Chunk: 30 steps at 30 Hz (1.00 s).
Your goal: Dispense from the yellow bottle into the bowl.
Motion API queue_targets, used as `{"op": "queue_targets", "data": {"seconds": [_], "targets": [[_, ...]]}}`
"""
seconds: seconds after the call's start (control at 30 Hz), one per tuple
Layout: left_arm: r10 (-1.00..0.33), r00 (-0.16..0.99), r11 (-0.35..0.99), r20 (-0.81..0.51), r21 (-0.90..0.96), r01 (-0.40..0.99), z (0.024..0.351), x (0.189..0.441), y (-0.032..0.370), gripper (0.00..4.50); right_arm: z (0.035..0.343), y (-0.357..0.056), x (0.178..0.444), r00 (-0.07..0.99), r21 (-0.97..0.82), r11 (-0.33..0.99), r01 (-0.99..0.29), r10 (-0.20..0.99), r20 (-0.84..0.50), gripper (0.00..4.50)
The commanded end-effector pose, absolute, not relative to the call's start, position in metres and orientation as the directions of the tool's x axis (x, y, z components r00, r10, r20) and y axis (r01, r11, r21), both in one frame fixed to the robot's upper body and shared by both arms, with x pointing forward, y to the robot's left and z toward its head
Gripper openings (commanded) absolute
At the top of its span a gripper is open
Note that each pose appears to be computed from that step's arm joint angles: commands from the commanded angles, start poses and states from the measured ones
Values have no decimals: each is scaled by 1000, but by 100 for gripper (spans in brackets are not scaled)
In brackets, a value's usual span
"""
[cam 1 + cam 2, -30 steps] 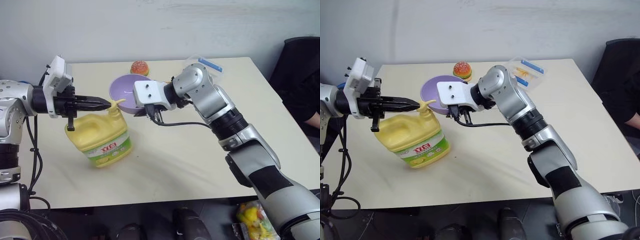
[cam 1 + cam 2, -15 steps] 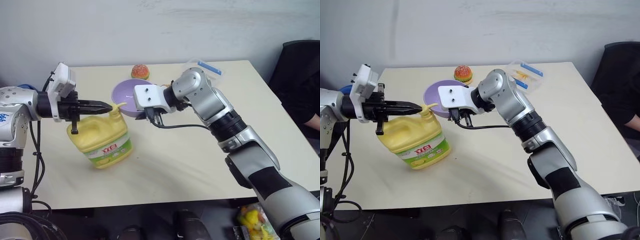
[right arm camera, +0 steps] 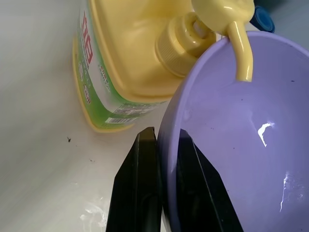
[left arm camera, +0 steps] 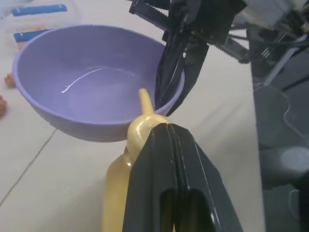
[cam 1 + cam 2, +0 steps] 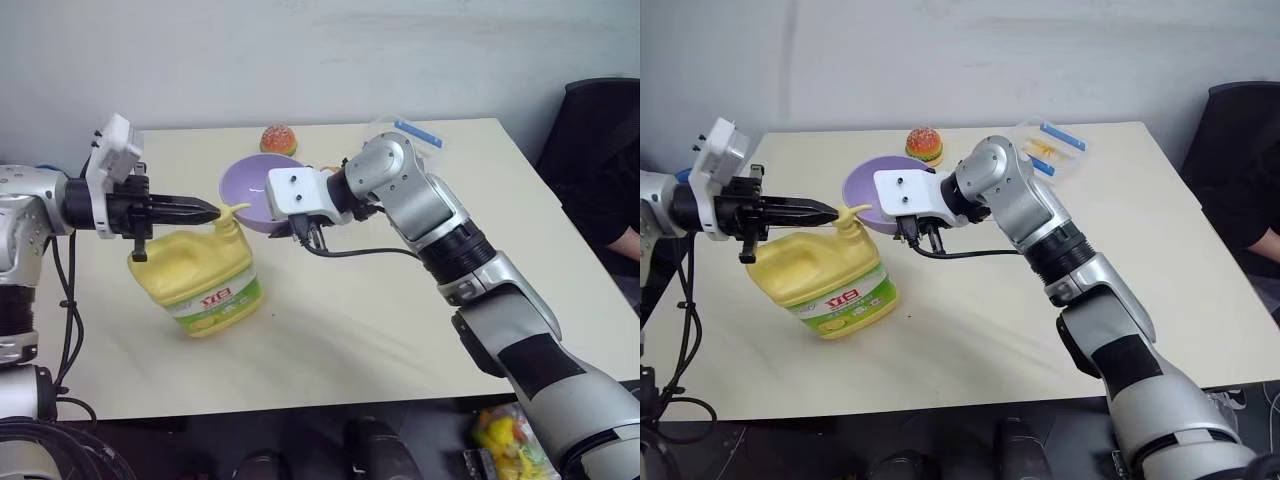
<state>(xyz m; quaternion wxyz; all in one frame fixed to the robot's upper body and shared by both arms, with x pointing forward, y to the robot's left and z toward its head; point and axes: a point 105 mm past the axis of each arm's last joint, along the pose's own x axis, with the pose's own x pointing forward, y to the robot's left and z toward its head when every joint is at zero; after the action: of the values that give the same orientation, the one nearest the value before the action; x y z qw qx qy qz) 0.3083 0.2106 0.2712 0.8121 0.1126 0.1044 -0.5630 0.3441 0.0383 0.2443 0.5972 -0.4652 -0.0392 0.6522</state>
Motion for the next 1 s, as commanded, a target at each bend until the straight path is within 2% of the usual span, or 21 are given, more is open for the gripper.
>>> {"op": "queue_targets", "data": {"seconds": [0.03, 0.1, 0.2, 0.4, 0.6, 0.63, 0.87, 1.0], "targets": [[-914, 318, 300, -251, 106, 948, 303, 289, 209, 1, 260, 36, 333, 124, -638, -274, -719, 854, -506, 0], [-927, 302, 281, -220, 123, 952, 319, 279, 208, 1, 257, 29, 333, 129, -631, -266, -728, 852, -507, 0], [-943, 278, 251, -183, 159, 955, 339, 266, 204, 61, 253, 14, 335, 158, -623, -227, -749, 851, -500, 0], [-949, 229, 192, -214, 180, 965, 348, 244, 198, 243, 218, -39, 343, 282, -563, -49, -825, 828, -485, 0], [-944, 179, 133, -279, 177, 975, 342, 224, 188, 429, 153, -103, 348, 442, -525, 126, -842, 720, -535, 0], [-940, 176, 129, -292, 175, 976, 340, 223, 188, 446, 144, -111, 350, 469, -523, 160, -837, 702, -536, 0], [-909, 198, 124, -367, 217, 968, 324, 224, 187, 446, 106, -141, 364, 595, -523, 324, -788, 619, -513, 0], [-896, 203, 101, -396, 264, 959, 311, 229, 184, 450, 96, -144, 364, 605, -497, 366, -787, 617, -504, 122]]}}
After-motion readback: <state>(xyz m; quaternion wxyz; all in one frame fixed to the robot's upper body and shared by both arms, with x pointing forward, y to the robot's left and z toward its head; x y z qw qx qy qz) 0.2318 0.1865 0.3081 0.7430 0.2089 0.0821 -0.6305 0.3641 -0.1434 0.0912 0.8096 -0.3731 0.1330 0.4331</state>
